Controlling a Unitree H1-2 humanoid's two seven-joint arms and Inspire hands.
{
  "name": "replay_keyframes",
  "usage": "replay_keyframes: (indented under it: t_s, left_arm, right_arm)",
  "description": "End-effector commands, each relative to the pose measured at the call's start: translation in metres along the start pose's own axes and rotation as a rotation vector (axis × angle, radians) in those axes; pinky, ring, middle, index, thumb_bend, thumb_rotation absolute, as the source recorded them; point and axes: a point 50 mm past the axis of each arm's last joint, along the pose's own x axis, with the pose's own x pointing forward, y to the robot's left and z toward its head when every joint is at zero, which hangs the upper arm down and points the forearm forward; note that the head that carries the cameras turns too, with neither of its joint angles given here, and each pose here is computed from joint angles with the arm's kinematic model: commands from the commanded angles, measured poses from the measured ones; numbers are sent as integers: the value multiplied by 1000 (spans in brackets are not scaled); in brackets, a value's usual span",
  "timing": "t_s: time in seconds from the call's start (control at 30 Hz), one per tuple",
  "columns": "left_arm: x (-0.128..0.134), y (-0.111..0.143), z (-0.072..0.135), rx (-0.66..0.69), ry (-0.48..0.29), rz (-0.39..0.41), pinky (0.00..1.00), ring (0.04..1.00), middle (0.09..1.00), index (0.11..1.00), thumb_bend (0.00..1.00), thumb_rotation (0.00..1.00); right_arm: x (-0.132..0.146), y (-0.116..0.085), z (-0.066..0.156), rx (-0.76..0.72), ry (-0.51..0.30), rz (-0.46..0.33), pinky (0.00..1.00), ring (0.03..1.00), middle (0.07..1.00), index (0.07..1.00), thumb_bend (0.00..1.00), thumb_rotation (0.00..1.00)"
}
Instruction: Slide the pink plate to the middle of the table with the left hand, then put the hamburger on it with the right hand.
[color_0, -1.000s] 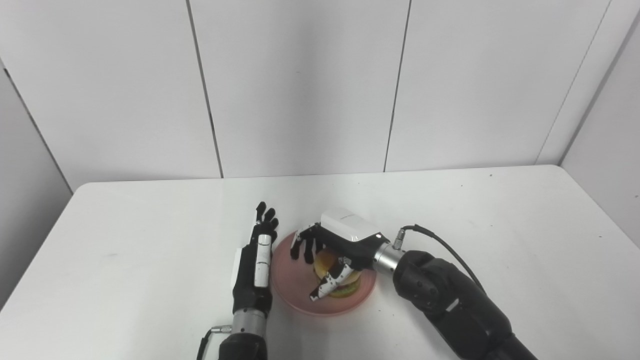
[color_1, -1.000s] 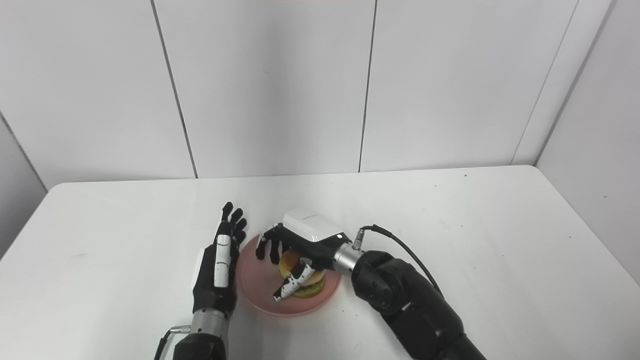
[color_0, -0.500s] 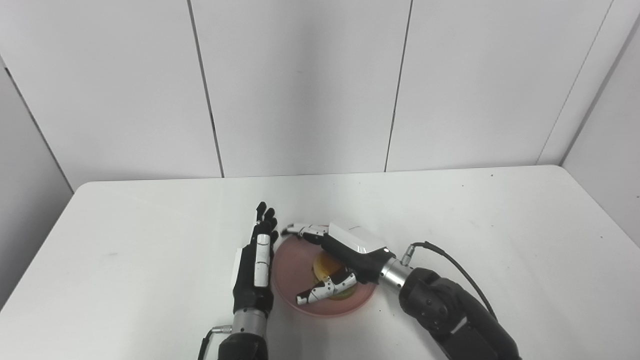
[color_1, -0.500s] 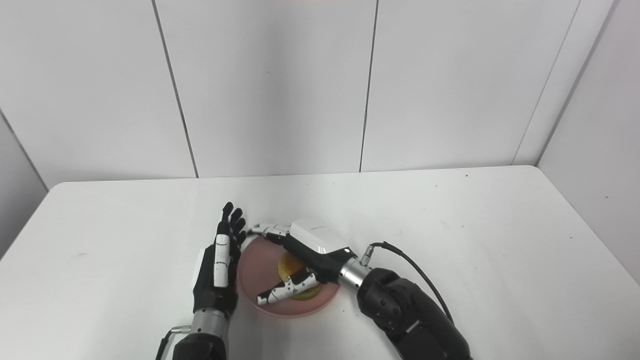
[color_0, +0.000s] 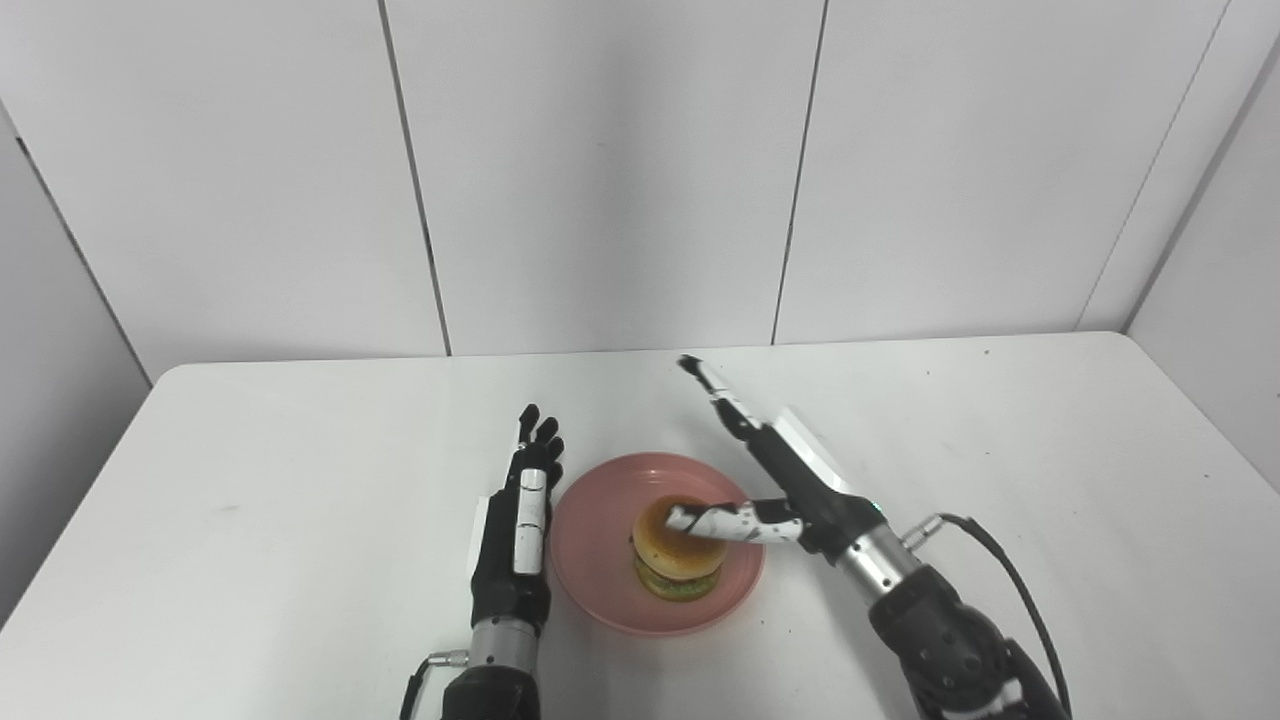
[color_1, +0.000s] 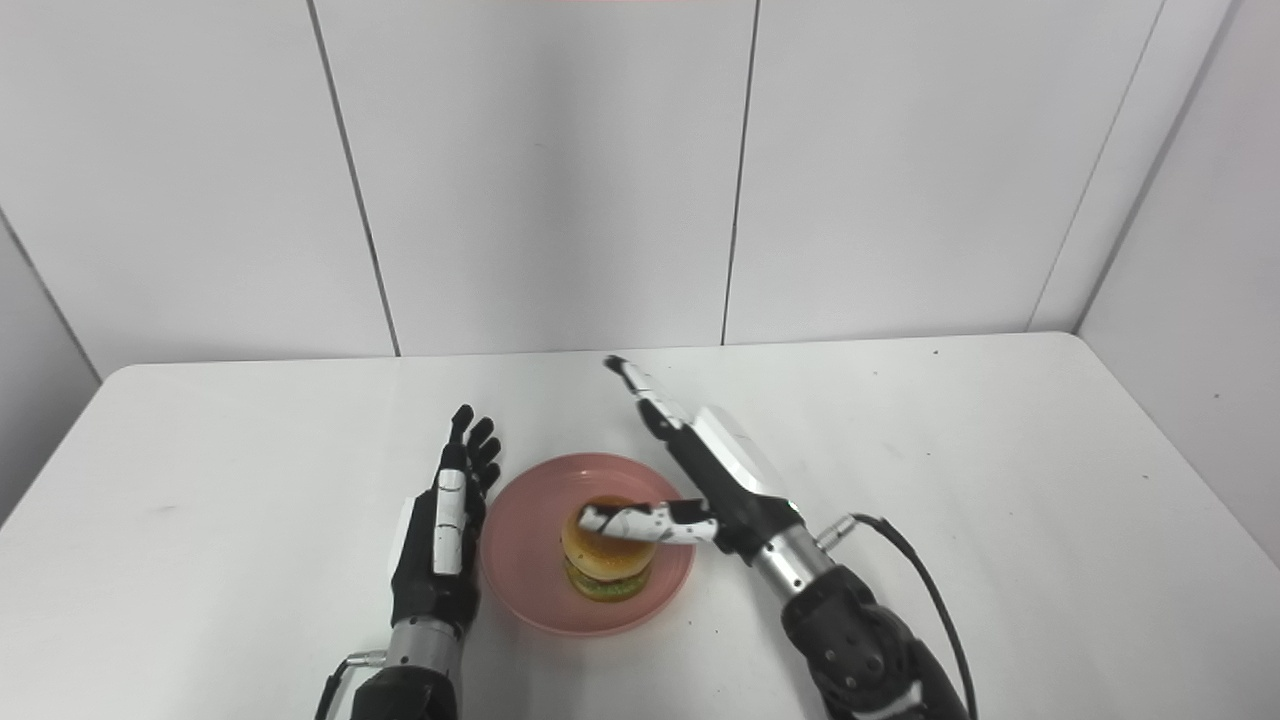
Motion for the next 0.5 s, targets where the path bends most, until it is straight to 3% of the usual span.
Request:
replay_keyframes:
  t_s: [0.0,0.2,0.47]
  left_arm:
    - [-15,4,-20,10,54,16,986,970,973,968,729,1000]
    - [-15,7,-20,7,46,21,995,973,976,971,734,1000]
    - [-17,12,-20,37,64,7,1000,992,995,982,753,1000]
  right_arm:
    - [9,-10,6,54,-56,-132,992,1000,1000,1000,703,866]
    - [6,-2,-14,231,-2,-284,1000,1000,1000,1000,698,890]
    - [-2,16,-14,571,97,-320,1000,1000,1000,1000,646,907]
